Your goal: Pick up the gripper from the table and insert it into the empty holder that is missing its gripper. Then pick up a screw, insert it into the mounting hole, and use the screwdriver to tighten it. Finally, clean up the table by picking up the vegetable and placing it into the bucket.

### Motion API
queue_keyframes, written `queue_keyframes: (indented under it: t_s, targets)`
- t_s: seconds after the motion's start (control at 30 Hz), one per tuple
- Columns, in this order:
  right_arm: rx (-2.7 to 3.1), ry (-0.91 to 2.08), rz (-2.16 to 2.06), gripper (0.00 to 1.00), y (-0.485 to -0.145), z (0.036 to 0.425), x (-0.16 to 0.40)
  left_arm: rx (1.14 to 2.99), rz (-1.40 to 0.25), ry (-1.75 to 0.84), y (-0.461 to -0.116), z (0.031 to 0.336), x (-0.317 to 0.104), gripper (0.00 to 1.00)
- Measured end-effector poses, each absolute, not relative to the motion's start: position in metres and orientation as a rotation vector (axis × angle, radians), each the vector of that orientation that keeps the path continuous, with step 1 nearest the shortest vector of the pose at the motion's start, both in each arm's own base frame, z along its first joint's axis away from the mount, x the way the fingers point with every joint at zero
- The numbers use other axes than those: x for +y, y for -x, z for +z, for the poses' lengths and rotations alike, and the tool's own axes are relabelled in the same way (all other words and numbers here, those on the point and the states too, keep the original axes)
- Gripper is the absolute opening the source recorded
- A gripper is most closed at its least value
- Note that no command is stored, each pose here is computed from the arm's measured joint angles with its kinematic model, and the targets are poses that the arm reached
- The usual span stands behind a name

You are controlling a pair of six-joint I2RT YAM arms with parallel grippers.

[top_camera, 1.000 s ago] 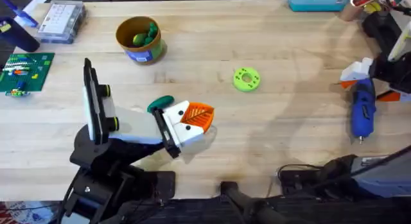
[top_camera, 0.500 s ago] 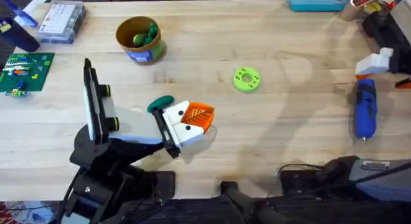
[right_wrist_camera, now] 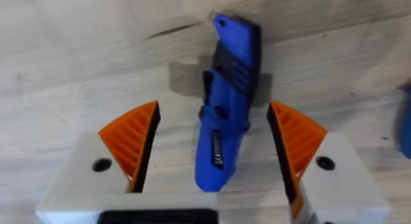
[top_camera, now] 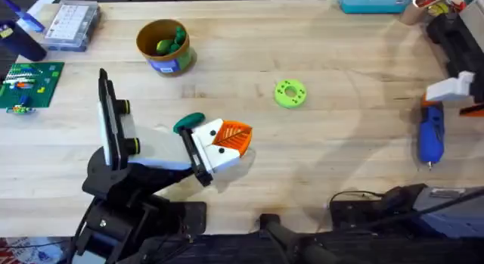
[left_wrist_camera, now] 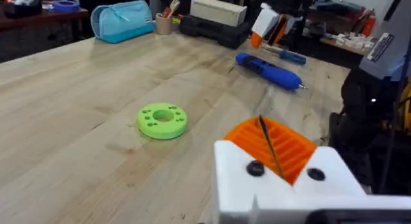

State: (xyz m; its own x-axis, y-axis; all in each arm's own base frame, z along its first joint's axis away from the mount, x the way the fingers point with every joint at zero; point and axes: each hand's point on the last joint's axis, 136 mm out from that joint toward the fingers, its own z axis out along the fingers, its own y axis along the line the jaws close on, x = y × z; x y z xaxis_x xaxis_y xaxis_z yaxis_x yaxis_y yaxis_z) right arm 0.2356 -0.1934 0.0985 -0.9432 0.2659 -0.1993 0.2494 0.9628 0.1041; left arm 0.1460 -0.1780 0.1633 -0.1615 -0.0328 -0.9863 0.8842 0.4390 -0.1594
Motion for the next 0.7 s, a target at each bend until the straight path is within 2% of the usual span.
queue_keyframes:
  t_s: [0.7]
  targets:
    - [3.004,-0.473,0.181,0.99,-0.237,0.04,-0.205,1.513,-0.974,-0.784,-0.146,0.163,-0.178,0.018]
